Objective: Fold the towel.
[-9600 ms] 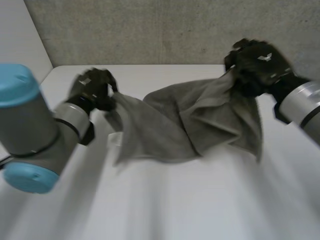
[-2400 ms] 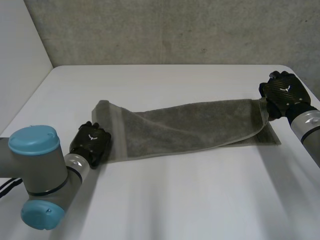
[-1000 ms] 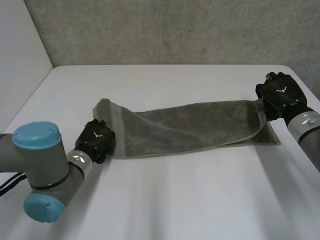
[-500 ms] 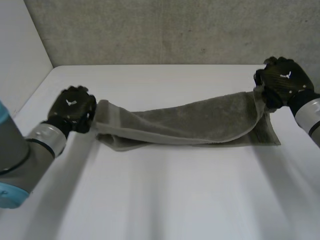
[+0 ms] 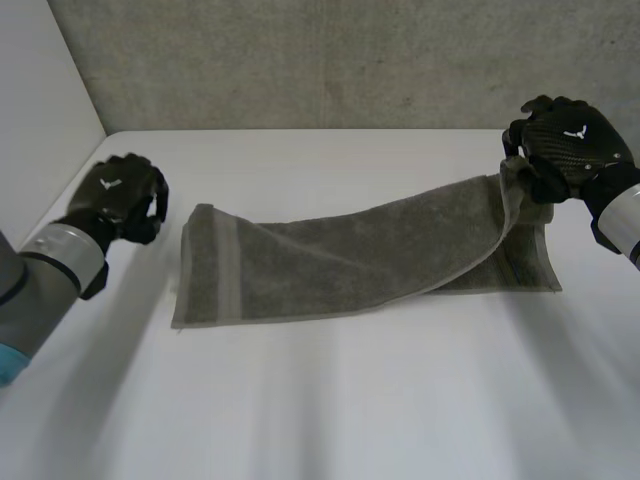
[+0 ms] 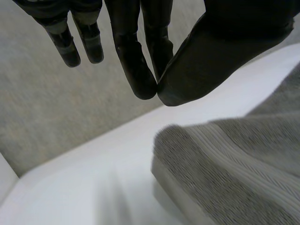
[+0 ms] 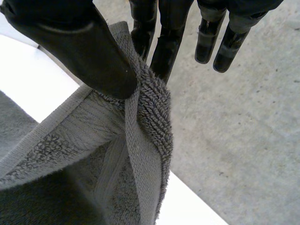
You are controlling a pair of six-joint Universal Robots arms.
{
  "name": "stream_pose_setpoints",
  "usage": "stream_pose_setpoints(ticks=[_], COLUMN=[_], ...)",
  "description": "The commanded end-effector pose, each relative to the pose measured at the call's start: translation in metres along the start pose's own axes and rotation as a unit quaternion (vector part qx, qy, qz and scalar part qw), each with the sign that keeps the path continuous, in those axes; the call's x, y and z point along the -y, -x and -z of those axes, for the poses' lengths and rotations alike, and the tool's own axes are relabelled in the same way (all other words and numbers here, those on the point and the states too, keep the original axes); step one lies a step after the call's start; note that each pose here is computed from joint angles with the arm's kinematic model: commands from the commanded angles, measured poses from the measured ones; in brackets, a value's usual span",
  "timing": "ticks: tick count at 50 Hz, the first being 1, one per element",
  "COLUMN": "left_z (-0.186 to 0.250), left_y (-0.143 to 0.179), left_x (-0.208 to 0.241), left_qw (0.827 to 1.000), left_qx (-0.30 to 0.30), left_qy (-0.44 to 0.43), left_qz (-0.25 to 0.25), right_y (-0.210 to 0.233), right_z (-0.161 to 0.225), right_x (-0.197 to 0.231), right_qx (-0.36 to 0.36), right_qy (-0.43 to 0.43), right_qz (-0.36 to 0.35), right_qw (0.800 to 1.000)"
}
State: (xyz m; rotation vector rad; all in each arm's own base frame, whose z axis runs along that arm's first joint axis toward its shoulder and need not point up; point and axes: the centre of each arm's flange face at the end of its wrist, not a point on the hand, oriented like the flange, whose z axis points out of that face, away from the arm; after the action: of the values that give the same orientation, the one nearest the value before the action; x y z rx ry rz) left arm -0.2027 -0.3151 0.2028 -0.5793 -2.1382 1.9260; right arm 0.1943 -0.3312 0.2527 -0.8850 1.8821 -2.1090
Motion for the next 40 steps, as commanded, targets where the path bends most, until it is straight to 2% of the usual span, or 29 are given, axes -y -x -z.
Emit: stream_pose_setpoints(ticks=[1,6,14,40], left_z=[0.004,0.028,0.039,0.014], left_y=[-0.022,-0.039,-0.040,-0.027], left_x=[-0.030,-0.038,-0.052,-0.085], left_qw=[0.998,0.995,0.991,0.988], left_qx=[-0.032,-0.052,-0.055,-0.032], left_qy=[0.051,0.077,0.099,0.137], left_qz=[0.002,-0.024,-0.071,-0.068], right_y=[0.004,0.003,0.005,0.013], right_z=[-0.002,-0.004,-0.004,-0.003], right_x=[-0.015,-0.017,-0.023,-0.029], right_qx=[0.007,0.007,0.009,0.020], right_qy=[0.016,0.017,0.025,0.034], right_qz=[-0.005,-0.005,0.004,0.011], right_qw=[1.000,1.000,1.000,0.999])
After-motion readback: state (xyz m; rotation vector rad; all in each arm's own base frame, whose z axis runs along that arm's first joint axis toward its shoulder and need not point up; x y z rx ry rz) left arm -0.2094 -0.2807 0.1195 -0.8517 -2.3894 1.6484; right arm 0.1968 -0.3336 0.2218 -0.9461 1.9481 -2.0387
